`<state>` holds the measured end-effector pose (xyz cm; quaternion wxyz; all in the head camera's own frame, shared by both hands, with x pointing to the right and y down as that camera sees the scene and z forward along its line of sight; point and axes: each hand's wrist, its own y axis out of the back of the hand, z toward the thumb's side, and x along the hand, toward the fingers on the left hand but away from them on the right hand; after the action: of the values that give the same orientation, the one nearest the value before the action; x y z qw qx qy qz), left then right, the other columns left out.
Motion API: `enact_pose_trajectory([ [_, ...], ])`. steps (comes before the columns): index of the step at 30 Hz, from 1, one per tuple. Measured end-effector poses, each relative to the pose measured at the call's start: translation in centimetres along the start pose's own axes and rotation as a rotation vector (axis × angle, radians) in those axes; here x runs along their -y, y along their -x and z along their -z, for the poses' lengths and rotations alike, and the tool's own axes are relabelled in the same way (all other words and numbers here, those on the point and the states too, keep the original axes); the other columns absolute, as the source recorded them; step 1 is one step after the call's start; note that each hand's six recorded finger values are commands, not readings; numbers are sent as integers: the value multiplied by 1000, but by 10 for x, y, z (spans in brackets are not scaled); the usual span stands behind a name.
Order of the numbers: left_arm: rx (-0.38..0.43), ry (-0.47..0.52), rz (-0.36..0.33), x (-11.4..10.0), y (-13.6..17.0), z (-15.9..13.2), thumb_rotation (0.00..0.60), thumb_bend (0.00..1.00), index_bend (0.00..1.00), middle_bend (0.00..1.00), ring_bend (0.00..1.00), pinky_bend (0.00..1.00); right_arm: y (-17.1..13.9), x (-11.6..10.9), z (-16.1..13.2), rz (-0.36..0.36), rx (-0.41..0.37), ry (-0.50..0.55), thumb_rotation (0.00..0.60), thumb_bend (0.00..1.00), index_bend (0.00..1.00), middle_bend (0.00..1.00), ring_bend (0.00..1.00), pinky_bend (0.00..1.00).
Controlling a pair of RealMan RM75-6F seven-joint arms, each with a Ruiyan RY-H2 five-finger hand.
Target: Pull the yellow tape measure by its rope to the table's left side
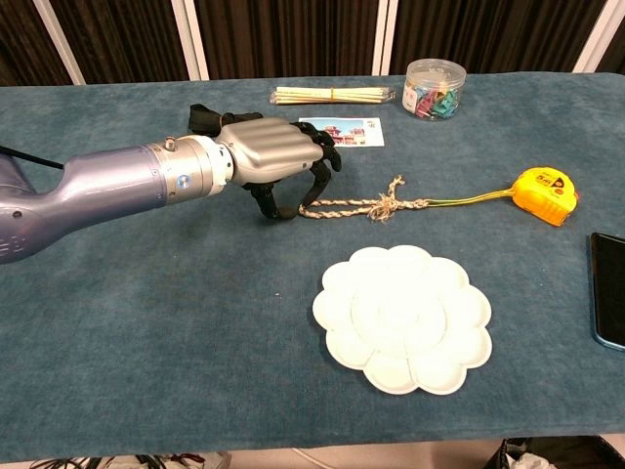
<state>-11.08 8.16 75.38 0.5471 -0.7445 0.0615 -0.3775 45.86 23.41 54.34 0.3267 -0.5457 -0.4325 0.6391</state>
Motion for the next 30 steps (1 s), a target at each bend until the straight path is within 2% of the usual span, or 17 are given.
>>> enact_pose_trajectory([
  [30,7,-8,19,5,-2,-5,600,377,555,156,0,71,0,0,0,-1,1,4,600,41,0,0,101,175],
])
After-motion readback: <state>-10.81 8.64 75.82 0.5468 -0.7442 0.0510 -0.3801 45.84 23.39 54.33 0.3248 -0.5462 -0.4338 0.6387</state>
